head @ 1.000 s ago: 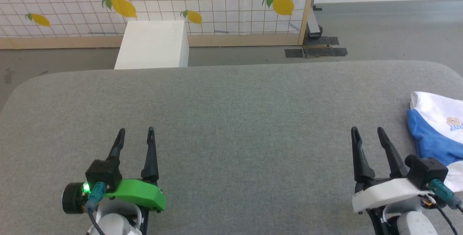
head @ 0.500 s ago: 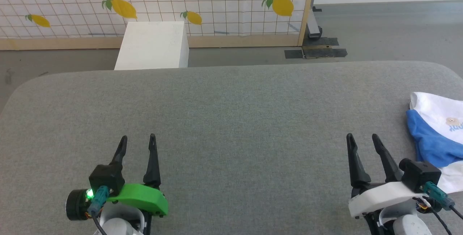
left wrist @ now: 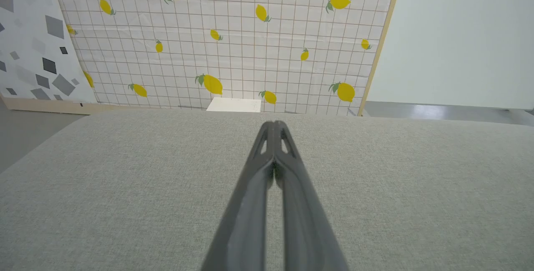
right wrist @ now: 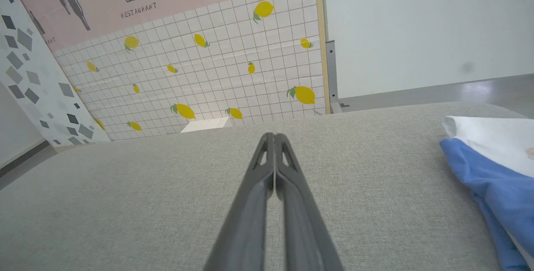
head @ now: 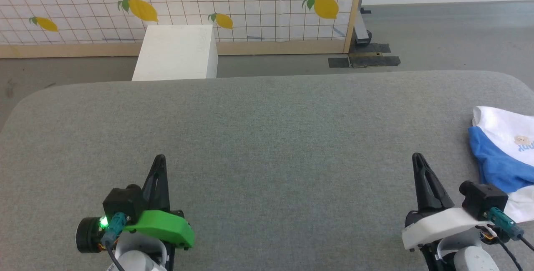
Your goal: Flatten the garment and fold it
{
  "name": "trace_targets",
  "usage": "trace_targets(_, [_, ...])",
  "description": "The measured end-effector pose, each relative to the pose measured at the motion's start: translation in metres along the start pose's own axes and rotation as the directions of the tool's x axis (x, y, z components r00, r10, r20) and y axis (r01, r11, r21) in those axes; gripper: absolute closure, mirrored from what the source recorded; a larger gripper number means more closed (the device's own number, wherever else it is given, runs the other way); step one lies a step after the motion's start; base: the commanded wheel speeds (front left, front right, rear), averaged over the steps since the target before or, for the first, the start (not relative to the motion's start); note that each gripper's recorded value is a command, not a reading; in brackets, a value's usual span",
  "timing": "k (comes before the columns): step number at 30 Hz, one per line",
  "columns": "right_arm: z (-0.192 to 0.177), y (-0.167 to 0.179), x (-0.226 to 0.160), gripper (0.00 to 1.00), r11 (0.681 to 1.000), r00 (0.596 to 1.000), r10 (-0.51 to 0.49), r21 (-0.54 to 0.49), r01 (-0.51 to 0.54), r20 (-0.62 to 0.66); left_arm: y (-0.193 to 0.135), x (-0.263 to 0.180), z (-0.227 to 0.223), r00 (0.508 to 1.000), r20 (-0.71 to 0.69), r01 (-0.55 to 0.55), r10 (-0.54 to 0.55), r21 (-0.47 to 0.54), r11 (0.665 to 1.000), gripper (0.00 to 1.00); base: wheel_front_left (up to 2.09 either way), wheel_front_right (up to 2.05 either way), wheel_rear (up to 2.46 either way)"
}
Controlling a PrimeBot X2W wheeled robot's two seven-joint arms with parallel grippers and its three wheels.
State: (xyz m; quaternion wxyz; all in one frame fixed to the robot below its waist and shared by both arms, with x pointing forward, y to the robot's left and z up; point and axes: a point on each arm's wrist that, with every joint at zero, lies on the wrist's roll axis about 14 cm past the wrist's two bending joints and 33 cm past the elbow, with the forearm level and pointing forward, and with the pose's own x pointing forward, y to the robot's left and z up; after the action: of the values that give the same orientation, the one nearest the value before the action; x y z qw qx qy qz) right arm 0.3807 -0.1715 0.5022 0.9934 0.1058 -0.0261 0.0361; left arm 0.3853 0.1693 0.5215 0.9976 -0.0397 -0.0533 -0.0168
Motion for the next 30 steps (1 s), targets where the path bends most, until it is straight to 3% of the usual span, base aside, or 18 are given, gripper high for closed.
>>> trace_targets(30, [0.0084, 0.0068, 0.0008, 1.0, 0.997, 1.0, 0.028, -0.067, -0.029, -0.013, 0.0001, 0.0, 0.0058, 1.0, -0.017, 0.003, -0.003, 0.039, 0.999, 1.0, 0.0, 0.0, 0.0])
